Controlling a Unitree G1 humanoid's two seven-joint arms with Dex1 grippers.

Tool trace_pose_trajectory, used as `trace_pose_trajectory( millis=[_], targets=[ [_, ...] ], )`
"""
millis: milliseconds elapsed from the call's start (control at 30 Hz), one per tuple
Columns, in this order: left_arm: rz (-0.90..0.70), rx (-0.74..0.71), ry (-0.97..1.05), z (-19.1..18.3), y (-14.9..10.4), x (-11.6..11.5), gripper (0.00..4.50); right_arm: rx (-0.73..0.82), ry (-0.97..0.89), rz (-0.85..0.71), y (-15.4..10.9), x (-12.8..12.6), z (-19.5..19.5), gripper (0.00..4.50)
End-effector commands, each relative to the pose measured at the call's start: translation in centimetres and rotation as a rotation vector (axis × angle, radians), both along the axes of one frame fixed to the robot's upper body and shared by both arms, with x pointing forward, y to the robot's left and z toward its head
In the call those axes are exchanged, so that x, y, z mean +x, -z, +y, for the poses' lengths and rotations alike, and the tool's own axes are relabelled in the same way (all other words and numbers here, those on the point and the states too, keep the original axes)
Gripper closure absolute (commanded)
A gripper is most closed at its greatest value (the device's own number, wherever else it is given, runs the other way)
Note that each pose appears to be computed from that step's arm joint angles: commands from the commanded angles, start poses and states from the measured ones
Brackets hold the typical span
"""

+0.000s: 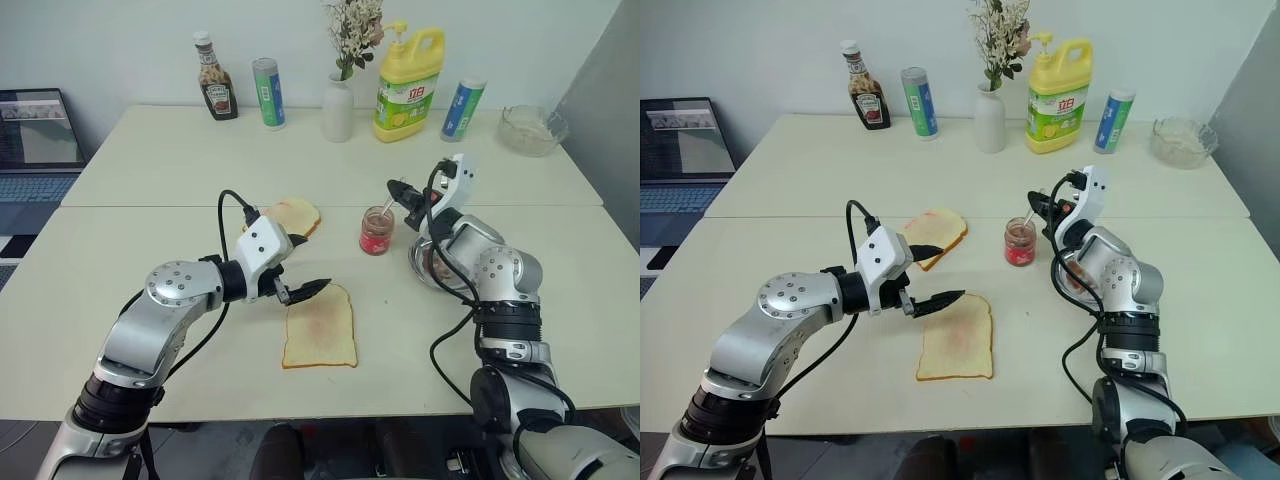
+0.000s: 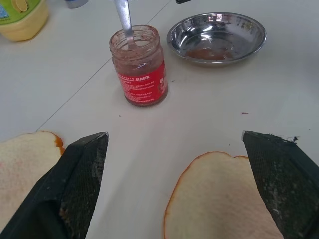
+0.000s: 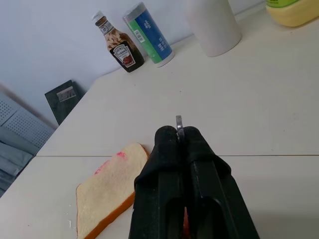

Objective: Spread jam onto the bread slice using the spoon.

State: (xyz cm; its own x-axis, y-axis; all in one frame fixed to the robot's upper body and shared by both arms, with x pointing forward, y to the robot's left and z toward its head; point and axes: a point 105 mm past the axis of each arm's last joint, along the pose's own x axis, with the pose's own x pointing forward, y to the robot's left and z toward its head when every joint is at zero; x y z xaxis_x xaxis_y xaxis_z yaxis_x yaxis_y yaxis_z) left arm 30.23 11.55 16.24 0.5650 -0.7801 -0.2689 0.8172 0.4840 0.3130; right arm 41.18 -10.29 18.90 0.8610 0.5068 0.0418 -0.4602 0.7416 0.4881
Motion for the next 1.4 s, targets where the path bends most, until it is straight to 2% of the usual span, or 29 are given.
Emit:
trace_pose_trajectory(
  millis=[33,933,1400],
  targets=[
    [-0.057,-0.003,0.018,-0.5,-1.1,-0.1,0.00,0.048,0.009,-0.085,-3.1,-0.1,-0.5,4.46],
    [-0.064,-0.009,0.022,-0.6,-1.3,0.0,0.00,0.223,0.063,-0.008,-3.9,0.3,-2.9,4.46],
    [-0.075,-0.108,0.077,-1.9,-2.4,-0.1,0.00,0.361,0.091,0.065,-3.8,0.1,-4.2,4.46]
  ],
)
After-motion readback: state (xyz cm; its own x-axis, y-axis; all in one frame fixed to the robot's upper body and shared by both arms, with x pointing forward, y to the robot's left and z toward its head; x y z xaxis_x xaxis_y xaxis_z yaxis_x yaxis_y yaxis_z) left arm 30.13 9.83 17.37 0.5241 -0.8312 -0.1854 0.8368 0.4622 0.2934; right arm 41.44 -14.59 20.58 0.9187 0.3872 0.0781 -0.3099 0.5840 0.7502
